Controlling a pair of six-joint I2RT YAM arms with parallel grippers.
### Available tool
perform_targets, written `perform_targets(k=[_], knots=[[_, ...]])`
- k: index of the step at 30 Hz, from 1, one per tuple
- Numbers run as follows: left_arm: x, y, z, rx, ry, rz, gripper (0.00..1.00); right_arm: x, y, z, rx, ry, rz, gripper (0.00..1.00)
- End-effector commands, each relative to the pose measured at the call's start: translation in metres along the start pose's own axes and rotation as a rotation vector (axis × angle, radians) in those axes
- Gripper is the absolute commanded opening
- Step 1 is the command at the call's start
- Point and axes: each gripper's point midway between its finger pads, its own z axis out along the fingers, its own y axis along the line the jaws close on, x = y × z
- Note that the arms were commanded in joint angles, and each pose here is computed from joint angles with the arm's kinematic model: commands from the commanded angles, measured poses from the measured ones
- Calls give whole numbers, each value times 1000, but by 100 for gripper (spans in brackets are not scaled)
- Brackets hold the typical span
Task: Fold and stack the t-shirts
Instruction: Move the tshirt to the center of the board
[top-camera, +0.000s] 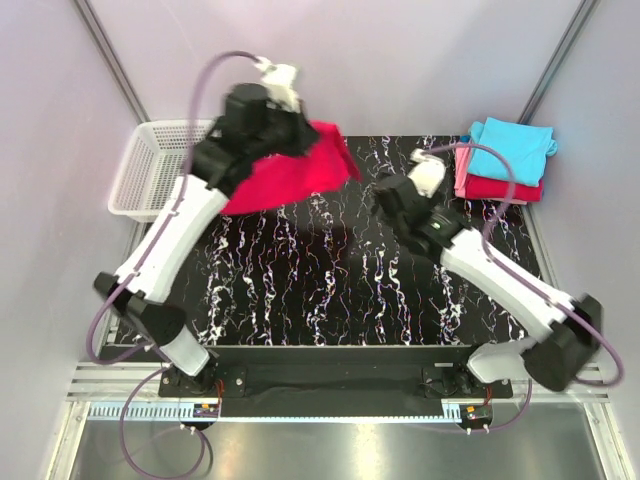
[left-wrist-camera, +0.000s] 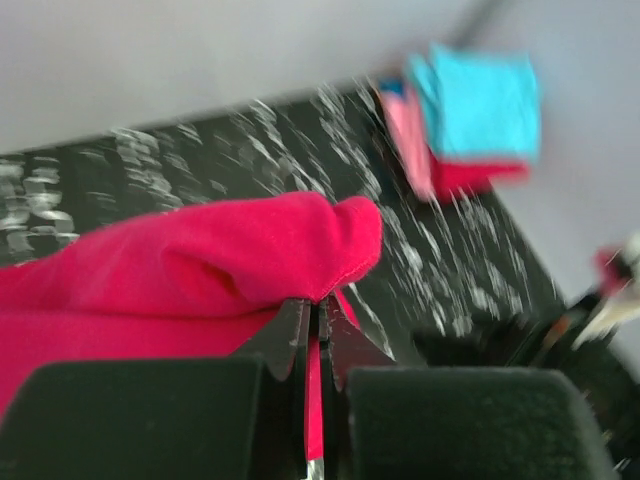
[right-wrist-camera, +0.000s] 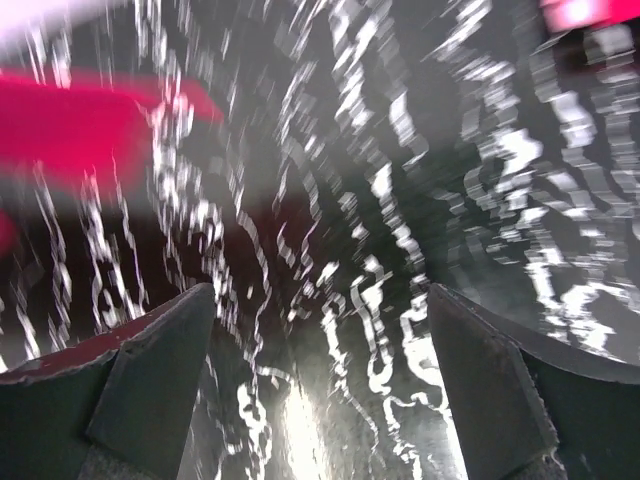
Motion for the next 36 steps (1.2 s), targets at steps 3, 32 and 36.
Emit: perform_targets(k=[3, 32, 36], knots=[[2, -115, -25, 255, 0, 326, 0, -53, -66, -47, 129, -262, 232, 92], [51, -11, -70, -265, -66, 17, 99, -23, -56, -37, 71, -151, 96, 98], [119, -33, -53, -107, 150, -49, 99, 10, -61, -38, 23, -50, 60, 100]])
